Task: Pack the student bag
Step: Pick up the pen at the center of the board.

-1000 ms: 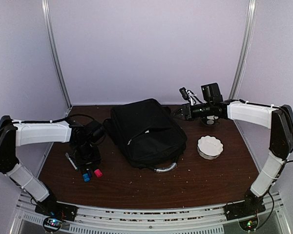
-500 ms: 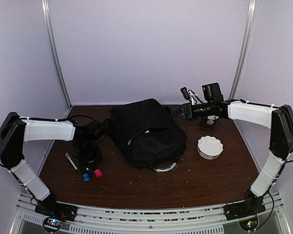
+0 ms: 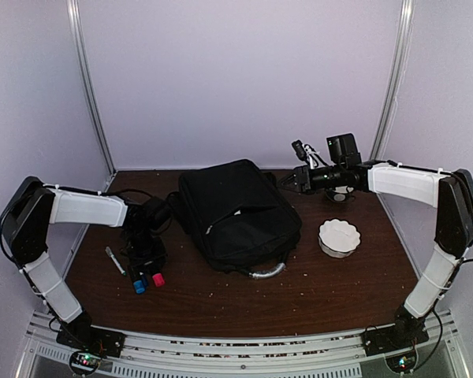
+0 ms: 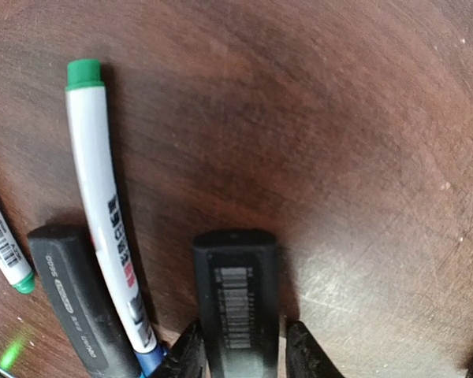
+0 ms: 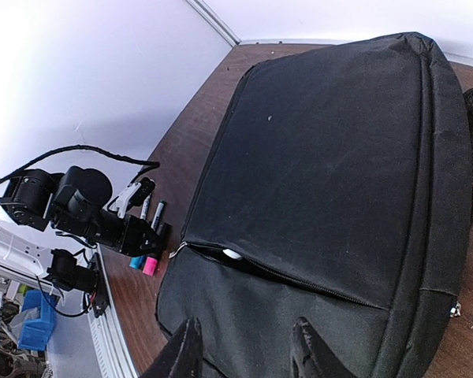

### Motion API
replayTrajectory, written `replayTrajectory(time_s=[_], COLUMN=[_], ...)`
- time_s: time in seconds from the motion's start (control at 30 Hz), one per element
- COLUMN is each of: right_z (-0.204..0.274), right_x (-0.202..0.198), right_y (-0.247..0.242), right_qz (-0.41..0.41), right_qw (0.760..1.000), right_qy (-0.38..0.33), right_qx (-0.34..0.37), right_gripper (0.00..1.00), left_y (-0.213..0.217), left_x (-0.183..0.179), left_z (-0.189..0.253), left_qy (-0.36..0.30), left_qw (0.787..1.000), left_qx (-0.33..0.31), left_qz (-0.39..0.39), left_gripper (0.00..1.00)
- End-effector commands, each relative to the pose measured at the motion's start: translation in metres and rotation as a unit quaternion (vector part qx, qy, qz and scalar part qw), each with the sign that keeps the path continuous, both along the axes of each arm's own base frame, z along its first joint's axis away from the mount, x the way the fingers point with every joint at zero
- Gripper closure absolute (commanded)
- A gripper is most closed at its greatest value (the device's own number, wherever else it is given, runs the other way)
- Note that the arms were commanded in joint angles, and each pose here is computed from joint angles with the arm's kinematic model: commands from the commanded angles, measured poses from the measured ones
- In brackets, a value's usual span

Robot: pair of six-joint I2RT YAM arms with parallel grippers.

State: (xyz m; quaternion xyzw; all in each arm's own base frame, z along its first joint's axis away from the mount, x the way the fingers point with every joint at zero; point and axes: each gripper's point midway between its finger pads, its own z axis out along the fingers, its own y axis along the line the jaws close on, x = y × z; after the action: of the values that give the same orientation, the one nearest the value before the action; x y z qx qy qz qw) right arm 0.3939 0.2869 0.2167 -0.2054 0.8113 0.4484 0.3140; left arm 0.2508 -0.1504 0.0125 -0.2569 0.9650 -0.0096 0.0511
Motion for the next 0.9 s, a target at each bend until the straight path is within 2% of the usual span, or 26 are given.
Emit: replayTrajectory(time_s=[0.0, 0.07, 0.23, 0.5, 0.63, 0.73, 0.87], right_z=[0.001, 0.001, 0.004, 0.019, 0.031, 0.046, 0.056], right_x=[0.002, 0.002, 0.002, -0.001, -0.006, -0.011, -0.017], right_y=[-0.002, -0.002, -0.003, -0.004, -0.005, -0.001, 0.007], right_qz=[0.0, 0.0, -0.001, 0.0, 0.001, 0.007, 0.015], right_qw=[1.0, 1.0, 1.0, 1.0, 1.0, 0.999, 0.999], right_qy=[-0.003, -0.002, -0.006, -0.018, -0.024, -0.036, -0.046], right_qx=[0.008, 0.008, 0.009, 0.011, 0.016, 0.027, 0.023], right_gripper=[0.62, 0.62, 0.62, 0.62, 0.59, 0.55, 0.52], left_y=[0.0, -0.001, -0.003, -0.028, -0.043, -0.057, -0.078], left_x=[0.012, 0.012, 0.015, 0.041, 0.069, 0.095, 0.123], left_z=[-0.007, -0.009, 0.001, 0.075, 0.135, 0.176, 0.211], left_qy=[-0.002, 0.001, -0.011, -0.109, -0.214, -0.297, -0.372], left_qw=[1.0, 1.0, 1.0, 0.991, 0.972, 0.947, 0.914], left_qx=[-0.001, -0.001, -0.009, -0.057, -0.074, -0.097, -0.143], left_qz=[0.004, 0.001, -0.003, -0.053, -0.068, -0.075, -0.071], left_gripper=[0.64, 0.65, 0.78, 0.82, 0.83, 0.83, 0.83])
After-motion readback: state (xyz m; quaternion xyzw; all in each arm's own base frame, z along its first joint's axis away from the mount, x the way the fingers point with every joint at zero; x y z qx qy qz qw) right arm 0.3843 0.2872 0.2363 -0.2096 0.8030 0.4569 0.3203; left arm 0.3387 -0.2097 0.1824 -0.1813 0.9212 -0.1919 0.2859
